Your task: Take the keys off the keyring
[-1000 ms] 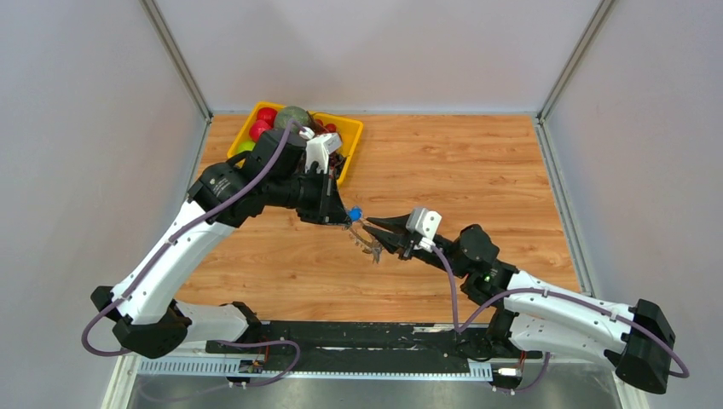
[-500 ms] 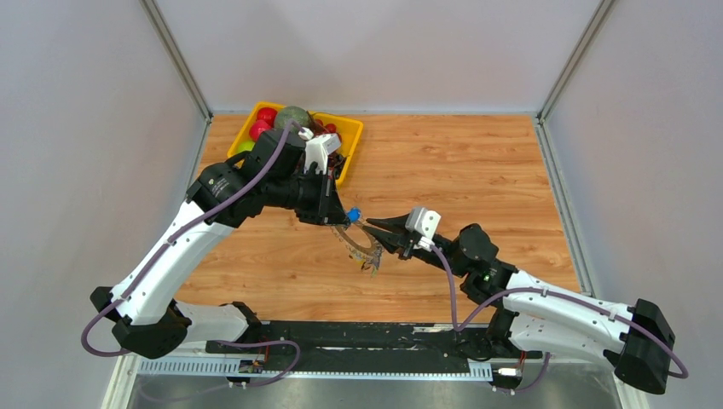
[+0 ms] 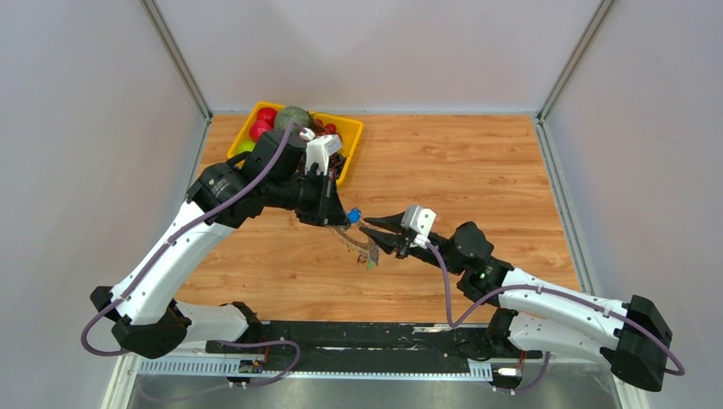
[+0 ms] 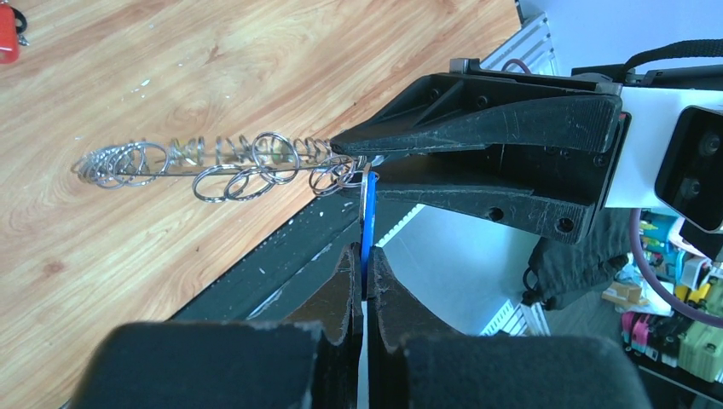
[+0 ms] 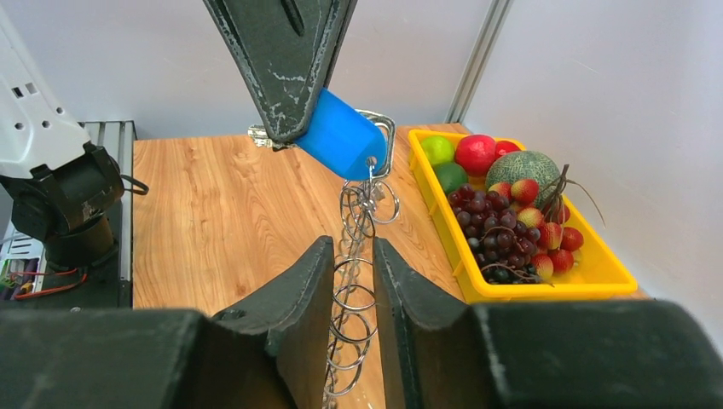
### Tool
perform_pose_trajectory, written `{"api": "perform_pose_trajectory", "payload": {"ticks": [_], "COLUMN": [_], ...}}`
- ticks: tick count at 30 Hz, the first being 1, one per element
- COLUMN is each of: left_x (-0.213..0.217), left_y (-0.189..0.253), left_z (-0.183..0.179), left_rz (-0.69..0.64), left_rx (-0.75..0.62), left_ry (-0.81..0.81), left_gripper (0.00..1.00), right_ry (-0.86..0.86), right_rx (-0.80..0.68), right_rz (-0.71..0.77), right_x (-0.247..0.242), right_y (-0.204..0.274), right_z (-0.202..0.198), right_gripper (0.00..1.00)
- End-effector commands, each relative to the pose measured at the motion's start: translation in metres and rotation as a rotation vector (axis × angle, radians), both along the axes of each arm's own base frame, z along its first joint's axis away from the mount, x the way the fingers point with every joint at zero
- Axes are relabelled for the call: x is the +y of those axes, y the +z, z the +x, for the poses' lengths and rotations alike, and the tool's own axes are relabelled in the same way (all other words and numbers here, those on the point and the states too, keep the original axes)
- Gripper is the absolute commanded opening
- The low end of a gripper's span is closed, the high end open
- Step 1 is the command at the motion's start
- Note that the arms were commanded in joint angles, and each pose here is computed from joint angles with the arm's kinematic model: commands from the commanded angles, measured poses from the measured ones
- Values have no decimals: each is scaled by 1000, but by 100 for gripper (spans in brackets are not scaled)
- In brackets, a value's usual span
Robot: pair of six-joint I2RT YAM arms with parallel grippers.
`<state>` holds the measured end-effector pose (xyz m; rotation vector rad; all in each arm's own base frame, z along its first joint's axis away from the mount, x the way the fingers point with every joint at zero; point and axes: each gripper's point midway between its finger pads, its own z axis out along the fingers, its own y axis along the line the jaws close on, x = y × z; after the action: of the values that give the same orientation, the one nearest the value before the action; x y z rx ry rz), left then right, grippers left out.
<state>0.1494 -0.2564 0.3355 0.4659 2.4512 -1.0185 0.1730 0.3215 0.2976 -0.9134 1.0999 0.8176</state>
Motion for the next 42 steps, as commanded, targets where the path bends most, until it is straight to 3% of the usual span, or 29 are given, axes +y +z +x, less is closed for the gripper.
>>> {"api": "perform_pose_trajectory", "payload": {"ticks": [1, 8, 13, 31, 36, 42], "left_x": [-6, -6, -4, -33, -26, -23], "left_y": [28, 28, 27, -4, -15, -13], "left_z": [-7, -7, -6, -1, 18, 51], "left_rz": [-86, -86, -80, -64, -23, -90], "left_rx": [-70, -71, -80, -31, -91, -161], "left_ry": [-51, -54, -45, -117, -27, 141], "left_gripper": [0, 0, 0, 0, 0, 0], "right_ry": [15, 28, 52, 200, 256, 394], "right_rx": [-19, -25, -29, -47, -56, -44], "right_rz": [67, 62, 34, -76, -82, -94], "right_x": [3, 6, 9, 23, 21, 22], "right_y": [29, 30, 25, 23, 20, 15], "right_z": [0, -1, -4, -25, -37, -63], "right_gripper": [30, 27, 0, 0, 0, 0]}}
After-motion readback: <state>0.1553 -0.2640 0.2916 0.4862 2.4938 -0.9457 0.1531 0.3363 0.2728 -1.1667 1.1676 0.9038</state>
